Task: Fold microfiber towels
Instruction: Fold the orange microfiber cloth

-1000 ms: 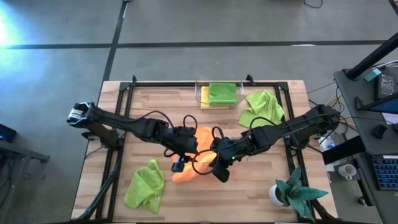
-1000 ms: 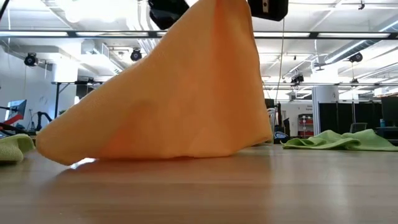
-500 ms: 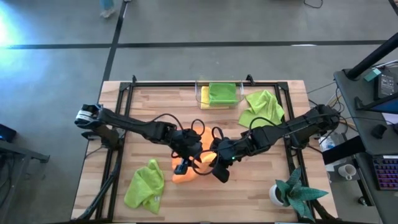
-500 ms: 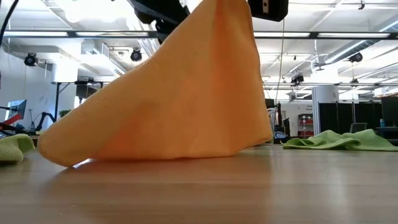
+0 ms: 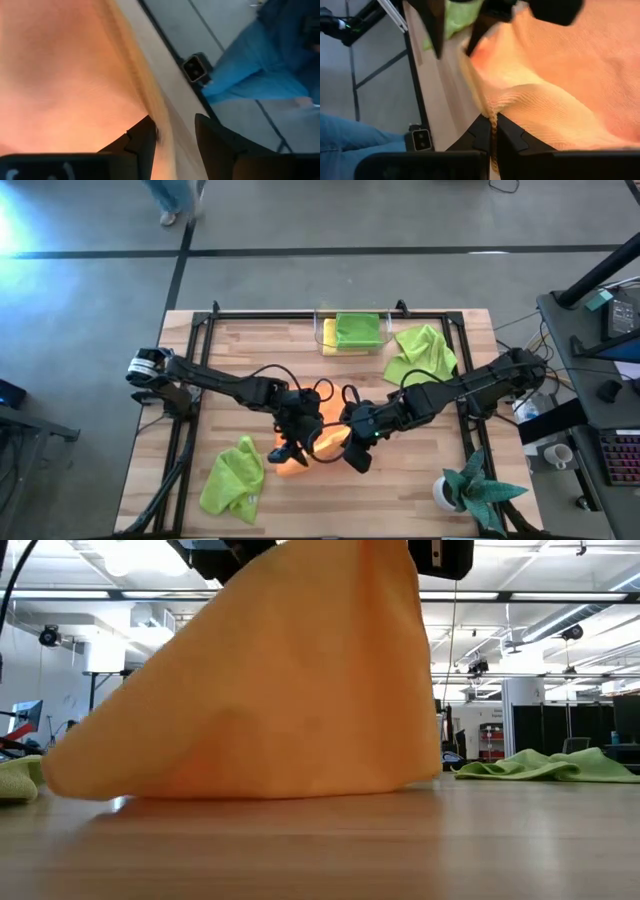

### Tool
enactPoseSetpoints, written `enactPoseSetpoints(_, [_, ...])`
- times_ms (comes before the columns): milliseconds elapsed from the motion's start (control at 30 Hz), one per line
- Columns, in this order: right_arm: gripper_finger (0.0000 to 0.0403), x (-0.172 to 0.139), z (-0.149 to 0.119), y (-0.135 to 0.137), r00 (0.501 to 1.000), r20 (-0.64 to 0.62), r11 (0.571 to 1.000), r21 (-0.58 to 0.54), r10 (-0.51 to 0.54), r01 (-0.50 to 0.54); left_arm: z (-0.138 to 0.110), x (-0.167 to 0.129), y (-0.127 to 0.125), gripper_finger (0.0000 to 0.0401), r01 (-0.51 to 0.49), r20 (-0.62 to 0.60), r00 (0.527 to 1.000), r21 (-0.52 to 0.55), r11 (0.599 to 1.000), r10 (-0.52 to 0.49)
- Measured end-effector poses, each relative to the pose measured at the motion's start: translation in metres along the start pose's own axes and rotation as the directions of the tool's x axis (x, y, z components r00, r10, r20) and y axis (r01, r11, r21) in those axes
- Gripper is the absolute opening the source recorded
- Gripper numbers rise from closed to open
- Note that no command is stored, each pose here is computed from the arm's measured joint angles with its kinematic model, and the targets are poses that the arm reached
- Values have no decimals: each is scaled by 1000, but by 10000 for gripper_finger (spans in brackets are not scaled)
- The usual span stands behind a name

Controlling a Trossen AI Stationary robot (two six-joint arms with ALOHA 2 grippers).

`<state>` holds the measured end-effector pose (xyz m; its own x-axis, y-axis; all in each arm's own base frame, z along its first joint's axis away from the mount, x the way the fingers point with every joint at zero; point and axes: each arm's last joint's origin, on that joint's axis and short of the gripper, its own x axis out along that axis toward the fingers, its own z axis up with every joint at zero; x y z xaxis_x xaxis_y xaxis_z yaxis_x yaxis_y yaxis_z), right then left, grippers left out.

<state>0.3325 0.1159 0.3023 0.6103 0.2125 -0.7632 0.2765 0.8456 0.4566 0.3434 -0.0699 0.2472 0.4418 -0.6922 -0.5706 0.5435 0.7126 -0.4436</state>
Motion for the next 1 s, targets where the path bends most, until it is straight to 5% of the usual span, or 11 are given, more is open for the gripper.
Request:
enactPoseSetpoints(433, [8,0,-2,-3,999,-27,1000,0,-28,28,-17,5,-5,121,197,-57,978,-61,978,-201])
enactPoseSetpoints(1000, [8,-3,1,0,1000,-11,1000,-1,-15,15,-31,8,1,121,54,-127,989,-134,989,-71])
